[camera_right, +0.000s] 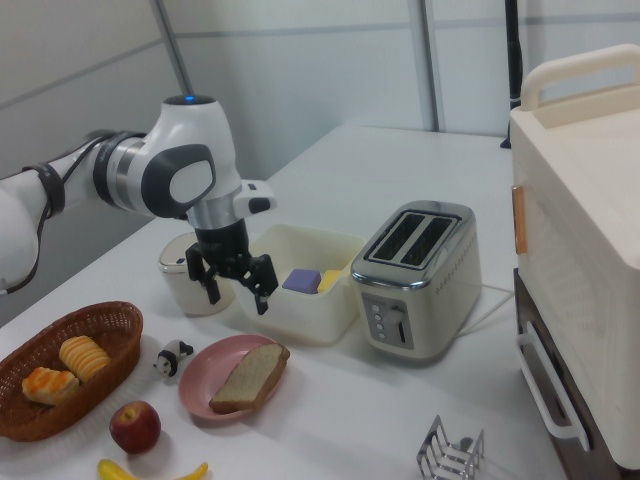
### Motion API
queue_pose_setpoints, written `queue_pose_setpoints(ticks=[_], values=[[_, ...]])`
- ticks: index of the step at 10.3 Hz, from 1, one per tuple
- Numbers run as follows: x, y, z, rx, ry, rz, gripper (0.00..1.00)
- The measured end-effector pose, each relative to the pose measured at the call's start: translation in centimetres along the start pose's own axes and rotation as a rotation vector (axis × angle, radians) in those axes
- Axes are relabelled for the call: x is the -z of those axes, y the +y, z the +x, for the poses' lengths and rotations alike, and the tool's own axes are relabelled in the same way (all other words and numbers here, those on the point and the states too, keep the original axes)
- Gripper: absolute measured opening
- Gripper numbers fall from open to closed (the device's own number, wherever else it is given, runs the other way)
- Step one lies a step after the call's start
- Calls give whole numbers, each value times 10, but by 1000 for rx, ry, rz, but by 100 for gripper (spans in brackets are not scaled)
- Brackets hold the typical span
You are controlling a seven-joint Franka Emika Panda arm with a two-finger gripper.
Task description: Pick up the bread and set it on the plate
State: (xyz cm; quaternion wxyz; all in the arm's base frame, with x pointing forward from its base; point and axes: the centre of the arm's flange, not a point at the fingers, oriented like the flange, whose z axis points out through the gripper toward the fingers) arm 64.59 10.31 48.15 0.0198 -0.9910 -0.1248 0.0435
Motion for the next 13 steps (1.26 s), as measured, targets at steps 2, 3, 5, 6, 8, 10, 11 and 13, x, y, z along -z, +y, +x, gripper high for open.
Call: queue_pose_setpoints(ticks=[2,3,5,6,8,10,11,13], values=[[27,36,-8,-55,47,-3,100],[42,59,-14,-90,74,-5,100],[64,102,-30,-148,102,-54,100],[69,119,-37,-171,106,-77,100],[71,146,-46,-212,106,-86,100],[72,160,-51,-236,105,-85,100],[72,161,-52,-237,106,-85,100],[72,161,-52,-236,106,-85,100]])
